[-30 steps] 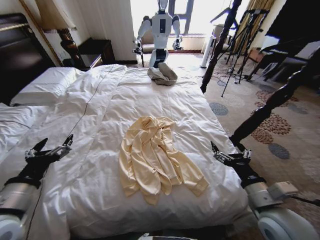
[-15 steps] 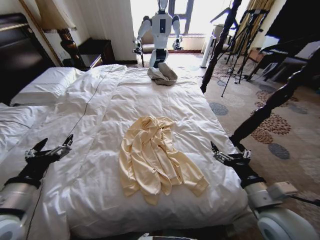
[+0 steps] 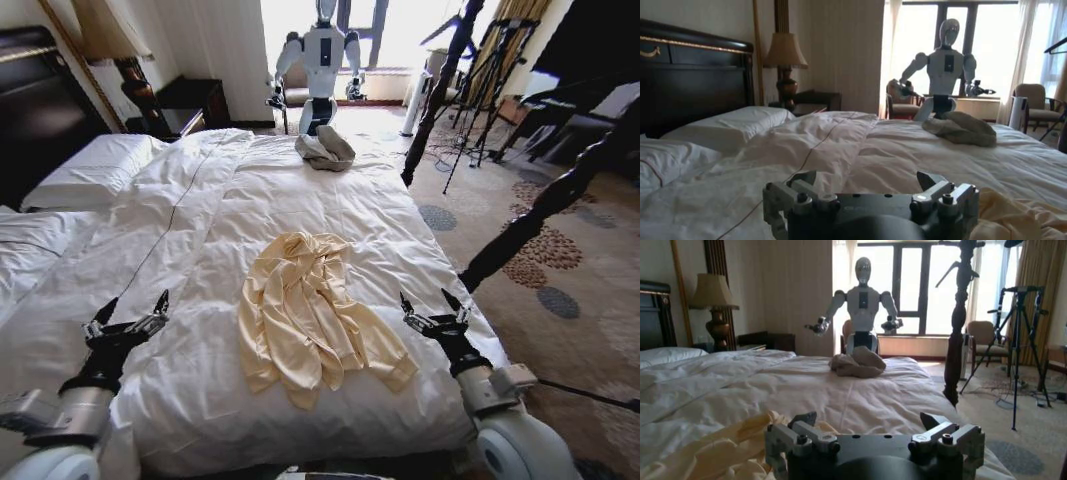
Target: Pick up the clothes from the bed and hang them on the clothes hanger.
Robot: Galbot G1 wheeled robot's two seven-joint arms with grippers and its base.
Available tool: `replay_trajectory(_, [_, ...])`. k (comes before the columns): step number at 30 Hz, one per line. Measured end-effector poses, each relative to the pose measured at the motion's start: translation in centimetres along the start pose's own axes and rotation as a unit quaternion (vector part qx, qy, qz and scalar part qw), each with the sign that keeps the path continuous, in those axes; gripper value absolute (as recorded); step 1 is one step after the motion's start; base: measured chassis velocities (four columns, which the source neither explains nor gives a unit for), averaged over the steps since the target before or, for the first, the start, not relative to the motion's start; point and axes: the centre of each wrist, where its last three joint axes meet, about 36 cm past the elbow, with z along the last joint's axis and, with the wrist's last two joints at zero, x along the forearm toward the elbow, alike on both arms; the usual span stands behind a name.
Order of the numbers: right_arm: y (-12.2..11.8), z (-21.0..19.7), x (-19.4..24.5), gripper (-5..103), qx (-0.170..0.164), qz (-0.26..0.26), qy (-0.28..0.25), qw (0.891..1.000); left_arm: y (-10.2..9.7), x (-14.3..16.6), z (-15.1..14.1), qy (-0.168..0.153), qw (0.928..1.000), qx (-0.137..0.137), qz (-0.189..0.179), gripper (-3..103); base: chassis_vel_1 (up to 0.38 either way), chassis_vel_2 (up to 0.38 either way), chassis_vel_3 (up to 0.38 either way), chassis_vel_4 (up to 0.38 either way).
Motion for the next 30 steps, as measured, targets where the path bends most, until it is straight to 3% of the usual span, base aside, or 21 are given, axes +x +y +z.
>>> replay_trajectory(8, [-0.5, 0.6, -0.2, 100, -0.001, 0.014, 0.008, 1.000, -2.4, 1.0, 2.0, -0.004, 0.9999, -0.014, 0.000, 100, 0.000, 0.000, 0.000, 0.000])
replay_trajectory(14, [-1.2, 0.3, -2.0, 100, -0.019, 0.011, -0.005, 1.000, -5.5, 2.0, 3.6, -0.014, 0.9995, -0.029, 0.006, 100, 0.000, 0.000, 0.000, 0.000])
replay_trajectory(15, [-1.4, 0.3, -2.2, 100, -0.024, 0.010, -0.010, 1.000, -5.9, 2.4, 3.9, -0.012, 0.9997, -0.021, 0.009, 100, 0.000, 0.000, 0.000, 0.000])
replay_trajectory(24, [-1.5, 0.5, -2.6, 100, -0.033, -0.005, -0.010, 0.999, -5.6, 2.5, 3.7, -0.012, 0.9999, 0.005, 0.007, 100, 0.000, 0.000, 0.000, 0.000])
replay_trajectory(30, [-1.6, 0.6, -2.8, 100, -0.029, -0.014, -0.004, 0.999, -4.9, 1.9, 3.3, -0.017, 0.9994, -0.010, 0.027, 100, 0.000, 0.000, 0.000, 0.000])
